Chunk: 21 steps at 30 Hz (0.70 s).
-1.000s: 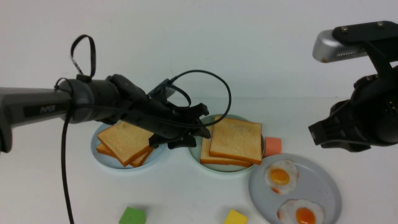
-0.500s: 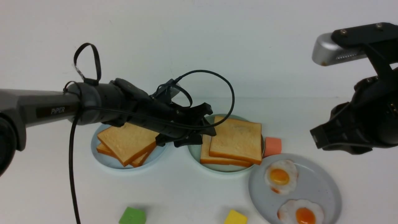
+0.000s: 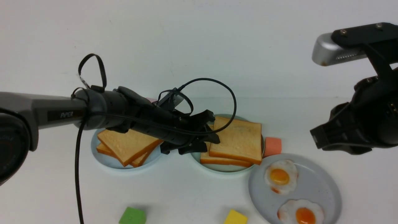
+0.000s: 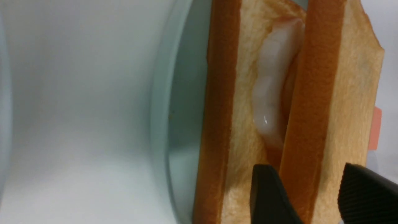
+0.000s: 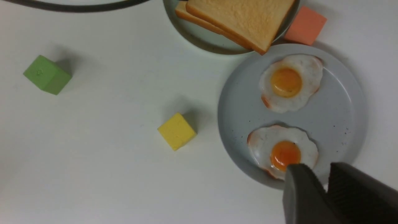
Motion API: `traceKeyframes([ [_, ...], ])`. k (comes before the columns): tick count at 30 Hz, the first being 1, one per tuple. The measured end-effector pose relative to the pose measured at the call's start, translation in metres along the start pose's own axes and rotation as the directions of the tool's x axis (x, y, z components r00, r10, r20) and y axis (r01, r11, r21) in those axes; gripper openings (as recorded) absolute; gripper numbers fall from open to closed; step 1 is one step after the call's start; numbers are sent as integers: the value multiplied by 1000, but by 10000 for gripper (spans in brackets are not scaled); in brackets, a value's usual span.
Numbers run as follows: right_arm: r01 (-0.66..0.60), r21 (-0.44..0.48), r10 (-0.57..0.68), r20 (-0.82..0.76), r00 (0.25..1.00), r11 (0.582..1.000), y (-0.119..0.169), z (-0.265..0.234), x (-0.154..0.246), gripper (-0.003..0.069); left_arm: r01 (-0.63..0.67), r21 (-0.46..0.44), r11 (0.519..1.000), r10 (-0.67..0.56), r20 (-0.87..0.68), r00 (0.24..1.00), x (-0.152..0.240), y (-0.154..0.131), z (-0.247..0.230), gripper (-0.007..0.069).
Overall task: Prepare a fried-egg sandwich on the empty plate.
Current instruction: Use the left arm to place a slice of bread on the fried egg in the middle
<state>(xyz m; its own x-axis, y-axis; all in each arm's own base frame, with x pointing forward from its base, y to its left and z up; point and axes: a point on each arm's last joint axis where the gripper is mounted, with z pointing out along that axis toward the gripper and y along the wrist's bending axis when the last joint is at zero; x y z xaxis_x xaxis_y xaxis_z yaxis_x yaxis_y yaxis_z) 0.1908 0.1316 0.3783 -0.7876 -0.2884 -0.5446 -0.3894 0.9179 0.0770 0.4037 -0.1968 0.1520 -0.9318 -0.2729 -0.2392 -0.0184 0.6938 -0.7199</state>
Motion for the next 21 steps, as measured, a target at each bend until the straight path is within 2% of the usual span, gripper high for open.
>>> traceKeyframes([
  [5, 0, -1, 0, 0, 1000, 1000, 0, 0, 0, 164, -28, 0, 1000, 28, 0, 1000, 0, 0, 0, 244],
  [14, 0, 1, 0, -2, 1000, 1000, 0, 0, 0, 170, -44, -1, 999, 44, 4, 999, 0, 0, 0, 5],
  [21, 1, 3, -1, -12, 1000, 1000, 0, 0, 1, 177, -52, -2, 999, 52, 12, 999, -1, -2, -2, -3],
])
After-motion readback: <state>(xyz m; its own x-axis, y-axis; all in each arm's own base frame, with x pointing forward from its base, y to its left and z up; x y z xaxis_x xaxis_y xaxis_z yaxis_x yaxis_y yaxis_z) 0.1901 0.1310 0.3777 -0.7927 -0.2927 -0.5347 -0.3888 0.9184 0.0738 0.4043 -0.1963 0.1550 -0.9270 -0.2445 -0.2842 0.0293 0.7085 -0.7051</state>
